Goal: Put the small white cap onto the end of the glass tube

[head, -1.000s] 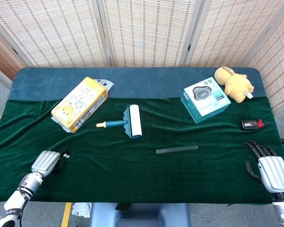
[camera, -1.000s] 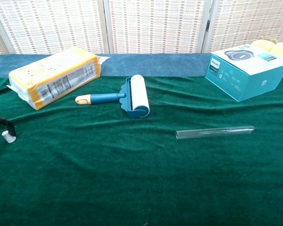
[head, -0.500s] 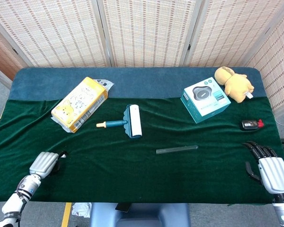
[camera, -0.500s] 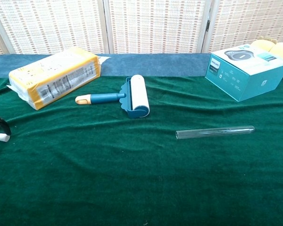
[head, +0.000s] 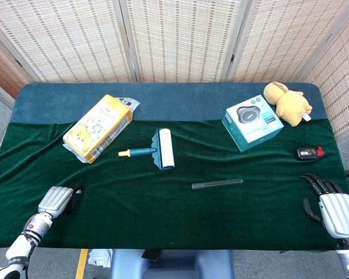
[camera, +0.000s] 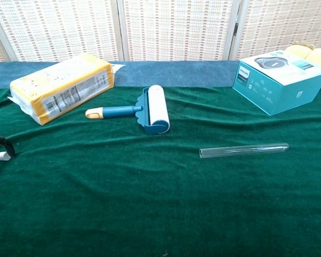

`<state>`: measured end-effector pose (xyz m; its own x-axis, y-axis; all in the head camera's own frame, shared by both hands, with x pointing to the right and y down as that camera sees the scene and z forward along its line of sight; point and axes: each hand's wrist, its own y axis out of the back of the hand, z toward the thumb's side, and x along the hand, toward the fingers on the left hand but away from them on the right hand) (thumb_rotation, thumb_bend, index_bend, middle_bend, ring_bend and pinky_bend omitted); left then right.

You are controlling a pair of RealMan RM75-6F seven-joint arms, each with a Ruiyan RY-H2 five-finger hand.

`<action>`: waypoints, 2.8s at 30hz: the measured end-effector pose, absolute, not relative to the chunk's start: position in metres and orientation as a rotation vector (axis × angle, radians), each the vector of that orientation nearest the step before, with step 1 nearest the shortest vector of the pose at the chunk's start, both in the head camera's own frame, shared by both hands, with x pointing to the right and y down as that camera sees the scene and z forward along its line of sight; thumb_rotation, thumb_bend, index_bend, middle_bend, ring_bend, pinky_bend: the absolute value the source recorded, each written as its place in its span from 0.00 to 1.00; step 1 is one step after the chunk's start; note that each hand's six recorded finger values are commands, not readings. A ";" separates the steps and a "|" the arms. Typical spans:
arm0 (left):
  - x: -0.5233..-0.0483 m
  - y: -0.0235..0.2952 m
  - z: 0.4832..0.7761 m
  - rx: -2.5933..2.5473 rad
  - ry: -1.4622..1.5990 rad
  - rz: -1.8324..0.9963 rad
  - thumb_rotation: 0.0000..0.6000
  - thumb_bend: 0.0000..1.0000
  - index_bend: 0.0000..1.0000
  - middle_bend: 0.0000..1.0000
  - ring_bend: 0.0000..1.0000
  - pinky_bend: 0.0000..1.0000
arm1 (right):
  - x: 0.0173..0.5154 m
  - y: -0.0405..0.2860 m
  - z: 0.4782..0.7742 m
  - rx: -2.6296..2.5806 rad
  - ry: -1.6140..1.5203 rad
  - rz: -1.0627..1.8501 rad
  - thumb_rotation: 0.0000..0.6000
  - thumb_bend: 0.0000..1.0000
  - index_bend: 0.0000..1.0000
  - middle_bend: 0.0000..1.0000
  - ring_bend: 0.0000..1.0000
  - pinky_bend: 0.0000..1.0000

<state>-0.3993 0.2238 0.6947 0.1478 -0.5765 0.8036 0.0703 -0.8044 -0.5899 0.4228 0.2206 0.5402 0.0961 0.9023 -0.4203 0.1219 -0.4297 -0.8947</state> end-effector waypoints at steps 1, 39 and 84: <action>-0.401 0.224 0.695 -1.930 0.484 -1.708 1.00 0.82 0.30 1.00 0.87 0.73 | 0.422 0.220 0.540 -1.671 -1.019 1.401 1.00 0.58 0.19 0.23 0.27 0.22; -0.434 0.219 0.667 -1.876 0.642 -1.747 1.00 0.72 0.26 1.00 0.87 0.73 | 0.417 0.221 0.536 -1.670 -1.019 1.382 1.00 0.58 0.19 0.23 0.27 0.22; -0.434 0.201 0.702 -1.828 0.688 -1.748 1.00 0.42 0.45 1.00 0.88 0.74 | 0.420 0.220 0.540 -1.673 -1.017 1.398 1.00 0.58 0.19 0.23 0.27 0.22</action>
